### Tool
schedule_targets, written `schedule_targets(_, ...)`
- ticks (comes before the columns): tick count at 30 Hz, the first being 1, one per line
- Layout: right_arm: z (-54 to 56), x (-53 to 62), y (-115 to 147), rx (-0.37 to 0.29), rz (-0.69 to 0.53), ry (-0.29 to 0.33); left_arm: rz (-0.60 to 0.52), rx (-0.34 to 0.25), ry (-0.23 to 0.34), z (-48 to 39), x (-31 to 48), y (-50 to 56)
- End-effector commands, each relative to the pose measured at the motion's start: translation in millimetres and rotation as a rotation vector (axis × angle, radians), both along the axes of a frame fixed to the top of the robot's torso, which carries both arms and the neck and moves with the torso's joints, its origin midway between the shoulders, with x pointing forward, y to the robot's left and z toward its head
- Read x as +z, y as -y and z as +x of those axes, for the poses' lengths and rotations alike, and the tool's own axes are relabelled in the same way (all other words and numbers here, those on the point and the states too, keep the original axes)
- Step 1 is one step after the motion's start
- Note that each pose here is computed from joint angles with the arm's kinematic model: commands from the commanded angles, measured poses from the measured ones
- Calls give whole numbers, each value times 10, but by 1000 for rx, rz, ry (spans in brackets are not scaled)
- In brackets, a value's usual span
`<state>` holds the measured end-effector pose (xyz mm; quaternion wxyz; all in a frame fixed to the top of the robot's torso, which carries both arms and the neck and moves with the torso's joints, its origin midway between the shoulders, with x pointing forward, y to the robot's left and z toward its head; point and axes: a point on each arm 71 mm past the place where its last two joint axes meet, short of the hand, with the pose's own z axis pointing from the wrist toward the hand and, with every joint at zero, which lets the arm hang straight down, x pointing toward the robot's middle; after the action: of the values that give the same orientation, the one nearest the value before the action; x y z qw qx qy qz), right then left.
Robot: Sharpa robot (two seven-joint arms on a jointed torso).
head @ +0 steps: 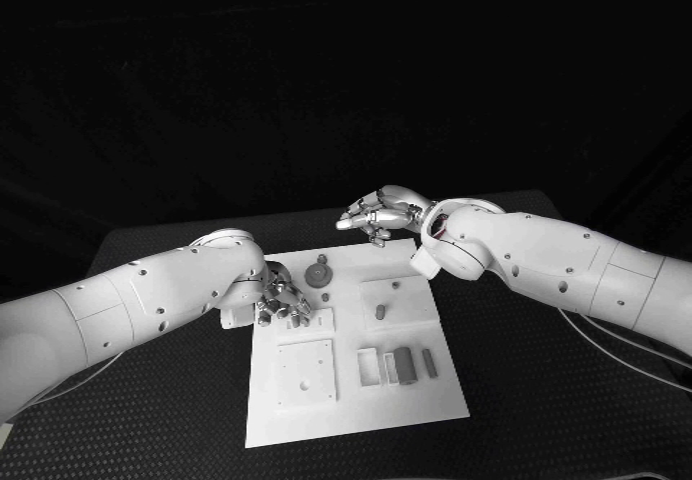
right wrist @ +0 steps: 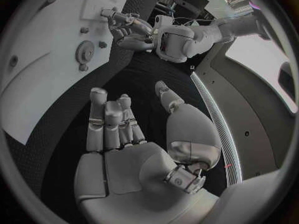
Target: Assemble the parts on the task board
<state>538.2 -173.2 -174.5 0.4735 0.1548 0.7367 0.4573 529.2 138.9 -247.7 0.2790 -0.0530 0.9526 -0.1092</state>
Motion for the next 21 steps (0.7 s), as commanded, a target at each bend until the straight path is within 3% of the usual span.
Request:
schedule_targets(1, -8, -4, -12, 15, -2, -3, -3, -17, -22, -26, -21, 18)
schedule_targets(21, -6, -5, -14, 16, -2, -3, -13, -20, -37, -50, -24, 29)
